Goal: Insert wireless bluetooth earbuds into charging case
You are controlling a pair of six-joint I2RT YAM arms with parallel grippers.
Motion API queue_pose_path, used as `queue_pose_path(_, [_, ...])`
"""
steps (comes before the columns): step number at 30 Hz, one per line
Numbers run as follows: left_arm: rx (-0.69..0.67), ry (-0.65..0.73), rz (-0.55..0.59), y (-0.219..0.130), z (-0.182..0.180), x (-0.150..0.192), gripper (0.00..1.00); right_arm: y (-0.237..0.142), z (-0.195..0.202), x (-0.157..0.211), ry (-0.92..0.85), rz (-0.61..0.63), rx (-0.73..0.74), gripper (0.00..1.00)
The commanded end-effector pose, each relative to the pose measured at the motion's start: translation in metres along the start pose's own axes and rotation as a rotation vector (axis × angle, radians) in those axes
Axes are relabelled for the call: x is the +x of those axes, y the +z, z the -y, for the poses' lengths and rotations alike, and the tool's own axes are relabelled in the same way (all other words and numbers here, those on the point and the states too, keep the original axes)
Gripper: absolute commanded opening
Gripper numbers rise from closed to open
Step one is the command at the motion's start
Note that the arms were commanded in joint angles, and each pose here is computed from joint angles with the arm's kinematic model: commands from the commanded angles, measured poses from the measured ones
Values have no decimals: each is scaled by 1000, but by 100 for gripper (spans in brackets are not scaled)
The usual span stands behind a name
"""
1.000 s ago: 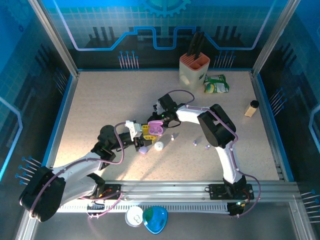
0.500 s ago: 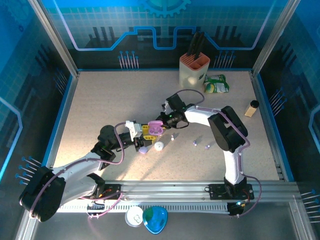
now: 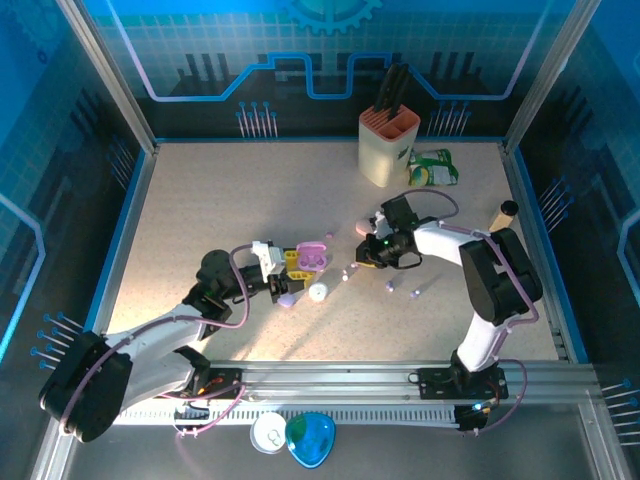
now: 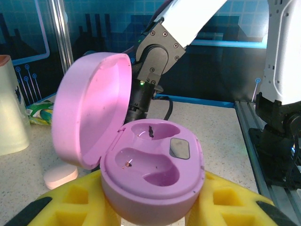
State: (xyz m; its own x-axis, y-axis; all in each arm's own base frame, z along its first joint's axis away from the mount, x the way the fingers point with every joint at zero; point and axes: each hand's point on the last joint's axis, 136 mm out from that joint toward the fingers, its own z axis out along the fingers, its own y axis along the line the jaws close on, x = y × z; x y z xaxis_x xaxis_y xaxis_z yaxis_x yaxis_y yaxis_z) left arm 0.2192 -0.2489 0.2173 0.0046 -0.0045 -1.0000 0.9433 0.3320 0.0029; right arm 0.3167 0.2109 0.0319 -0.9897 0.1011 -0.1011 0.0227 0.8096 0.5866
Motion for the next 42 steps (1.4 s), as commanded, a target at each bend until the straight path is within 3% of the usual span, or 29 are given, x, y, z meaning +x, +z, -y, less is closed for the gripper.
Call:
queue_pose_path(1, [-6,27,10,0,-3,-1,26,-5,16,13,-6,-40,8,21])
queue_pose_path(7, [0,22,10,2,-3,-1,26,7,24,10,25,-54,-8,21])
queue_pose_path(11, [-2,24,8,2,-4,-1,26,12,23,7,54,-39,-34,31])
queue_pose_path(15, [-2,21,4,2,-4,0,26,14,22,6,76,-22,-51,32])
queue_pose_path(24, [-2,23,4,2,-4,0,26,14,25,3,77,-3,-29,21])
queue_pose_path(33, [-6,22,-13,2,-5,5,26,-12,32,7,-26,0,144,20])
queue_pose_path(42, [-3,26,-21,2,-5,8,26,-68,37,26,-203,-91,467,17])
